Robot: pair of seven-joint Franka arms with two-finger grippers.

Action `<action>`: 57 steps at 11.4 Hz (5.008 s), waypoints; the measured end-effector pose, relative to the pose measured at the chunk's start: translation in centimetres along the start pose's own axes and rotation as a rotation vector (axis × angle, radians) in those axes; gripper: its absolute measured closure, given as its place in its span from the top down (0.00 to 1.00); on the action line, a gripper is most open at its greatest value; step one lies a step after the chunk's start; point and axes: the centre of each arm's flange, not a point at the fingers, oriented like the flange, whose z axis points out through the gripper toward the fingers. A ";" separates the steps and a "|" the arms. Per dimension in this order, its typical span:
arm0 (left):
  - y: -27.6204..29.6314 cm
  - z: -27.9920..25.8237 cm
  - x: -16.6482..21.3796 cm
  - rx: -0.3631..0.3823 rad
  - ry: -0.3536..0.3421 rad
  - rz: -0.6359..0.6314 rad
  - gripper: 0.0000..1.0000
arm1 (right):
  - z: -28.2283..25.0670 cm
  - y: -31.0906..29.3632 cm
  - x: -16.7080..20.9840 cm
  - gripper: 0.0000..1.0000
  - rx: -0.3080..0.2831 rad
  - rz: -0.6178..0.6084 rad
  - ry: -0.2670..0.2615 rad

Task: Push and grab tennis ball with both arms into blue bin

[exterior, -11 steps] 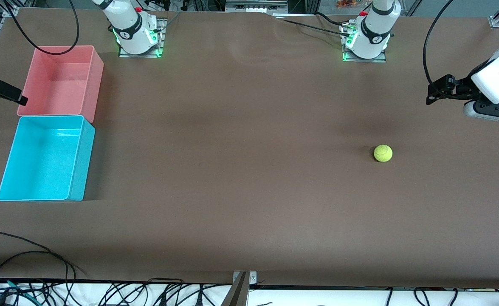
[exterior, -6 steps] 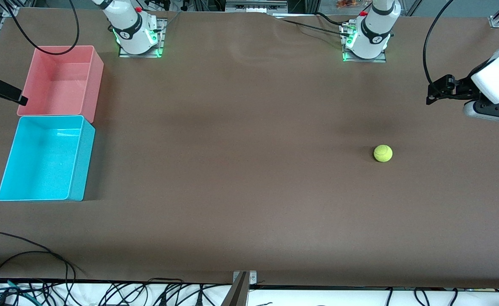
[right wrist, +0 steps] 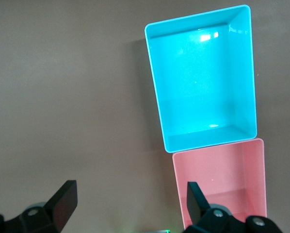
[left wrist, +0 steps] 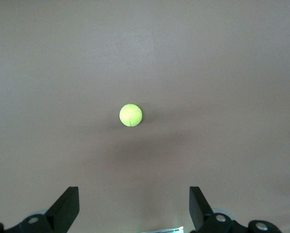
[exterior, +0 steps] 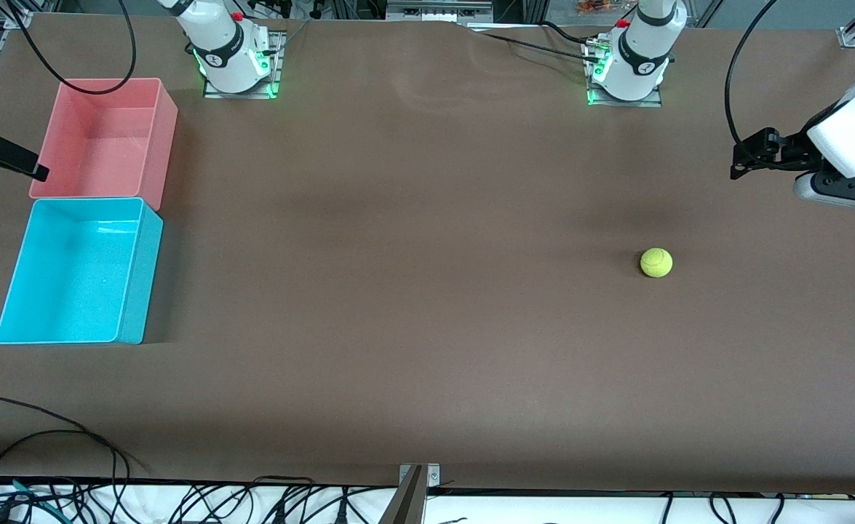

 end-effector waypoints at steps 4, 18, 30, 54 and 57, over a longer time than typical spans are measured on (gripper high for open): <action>0.0 0.0 0.0 0.000 0.000 0.000 1.00 | 0.0 -0.1 0.0 1.00 0.000 -0.002 -0.001; -2.2 2.9 0.5 -0.005 -0.012 -0.039 1.00 | 0.3 -0.3 0.2 1.00 0.001 -0.004 -0.006; -6.7 13.1 1.8 -0.004 0.046 -0.059 1.00 | 0.5 -0.4 0.3 1.00 0.003 -0.006 -0.009; -9.2 29.1 -1.8 0.103 0.133 0.924 0.09 | 1.3 -0.3 0.8 1.00 0.002 -0.005 -0.021; -8.9 30.7 -1.7 0.152 0.100 1.065 0.01 | 1.3 -0.3 0.8 1.00 0.002 -0.005 -0.021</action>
